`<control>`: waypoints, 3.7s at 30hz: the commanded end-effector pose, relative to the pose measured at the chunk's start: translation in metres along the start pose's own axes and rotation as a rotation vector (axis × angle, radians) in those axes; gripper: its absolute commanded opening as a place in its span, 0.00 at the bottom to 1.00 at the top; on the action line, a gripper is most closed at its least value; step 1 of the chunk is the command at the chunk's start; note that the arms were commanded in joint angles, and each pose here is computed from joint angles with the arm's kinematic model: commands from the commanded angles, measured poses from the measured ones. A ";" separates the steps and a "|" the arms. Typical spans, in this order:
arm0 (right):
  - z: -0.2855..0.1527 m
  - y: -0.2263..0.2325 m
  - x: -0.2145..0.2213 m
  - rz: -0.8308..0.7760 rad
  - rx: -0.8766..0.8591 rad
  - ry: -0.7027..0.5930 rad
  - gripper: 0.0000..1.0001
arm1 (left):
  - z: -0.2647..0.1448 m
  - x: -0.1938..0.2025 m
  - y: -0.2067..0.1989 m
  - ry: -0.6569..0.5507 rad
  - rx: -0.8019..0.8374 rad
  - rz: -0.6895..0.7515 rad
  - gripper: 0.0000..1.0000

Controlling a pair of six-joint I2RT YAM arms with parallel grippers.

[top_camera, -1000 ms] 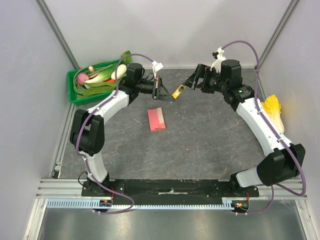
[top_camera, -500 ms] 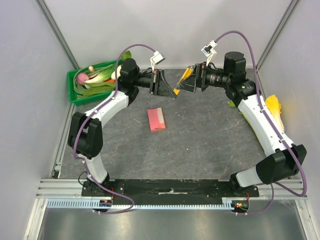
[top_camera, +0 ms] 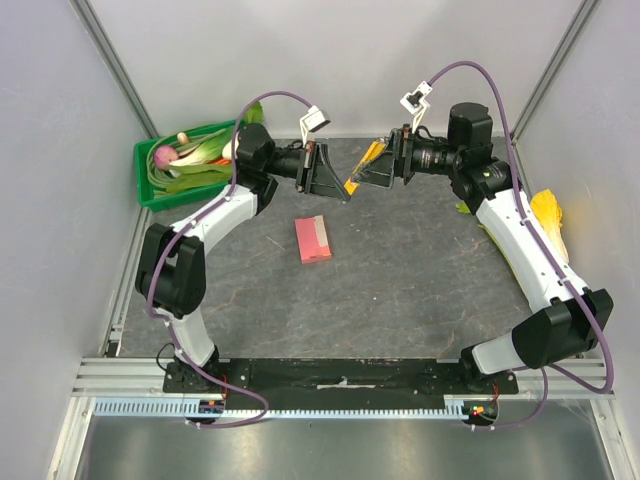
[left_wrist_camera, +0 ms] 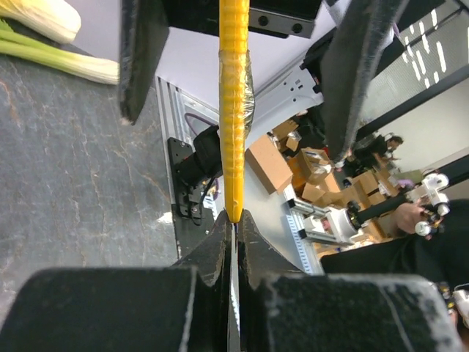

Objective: Unpack the express box

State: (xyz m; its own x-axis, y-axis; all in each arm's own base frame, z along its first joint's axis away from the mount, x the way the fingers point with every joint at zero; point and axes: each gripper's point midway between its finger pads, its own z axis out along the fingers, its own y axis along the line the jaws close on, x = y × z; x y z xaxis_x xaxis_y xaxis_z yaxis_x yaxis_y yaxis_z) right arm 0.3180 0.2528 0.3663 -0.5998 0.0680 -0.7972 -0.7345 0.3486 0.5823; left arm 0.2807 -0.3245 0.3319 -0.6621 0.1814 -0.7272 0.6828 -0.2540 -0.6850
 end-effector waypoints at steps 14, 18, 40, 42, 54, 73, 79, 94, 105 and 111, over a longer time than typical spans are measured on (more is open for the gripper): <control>-0.002 0.018 -0.013 0.019 -0.048 -0.025 0.90 | 0.002 0.003 -0.024 0.025 -0.033 0.054 0.02; -0.002 0.021 -0.011 0.051 -0.065 -0.013 0.89 | 0.004 0.003 -0.026 0.037 -0.023 0.060 0.02; -0.003 0.024 0.016 0.083 -0.072 0.080 0.62 | 0.006 0.013 -0.013 0.074 -0.138 0.054 0.02; -0.004 0.025 0.015 0.077 -0.071 0.079 0.64 | 0.003 0.013 -0.014 0.075 -0.144 0.051 0.02; -0.005 0.029 0.006 0.069 -0.069 0.062 0.62 | 0.001 0.024 -0.016 0.100 -0.123 0.058 0.02; 0.001 0.015 0.016 0.083 -0.042 0.079 0.41 | 0.009 0.020 -0.008 0.111 -0.118 0.046 0.02; 0.001 0.015 0.019 0.085 -0.048 0.089 0.34 | 0.007 0.022 -0.004 0.113 -0.138 0.044 0.02; -0.002 0.015 0.028 0.048 -0.062 0.143 0.41 | -0.001 0.025 -0.008 0.116 -0.115 0.049 0.02; 0.001 0.012 0.026 0.045 -0.063 0.145 0.45 | 0.001 0.032 -0.008 0.131 -0.080 0.055 0.02; 0.003 0.011 0.027 0.048 -0.070 0.150 0.47 | 0.002 0.033 -0.007 0.138 -0.085 0.061 0.02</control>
State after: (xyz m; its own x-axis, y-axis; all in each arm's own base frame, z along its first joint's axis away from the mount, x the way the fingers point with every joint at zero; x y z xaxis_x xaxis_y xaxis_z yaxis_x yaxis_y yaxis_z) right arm 0.2977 0.2576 0.3357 -0.7032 -0.0514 -0.7091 -0.6837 0.3225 0.6546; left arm 0.2545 -0.3163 0.3009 -0.6391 0.3118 -0.7031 0.7060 -0.1248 -0.6971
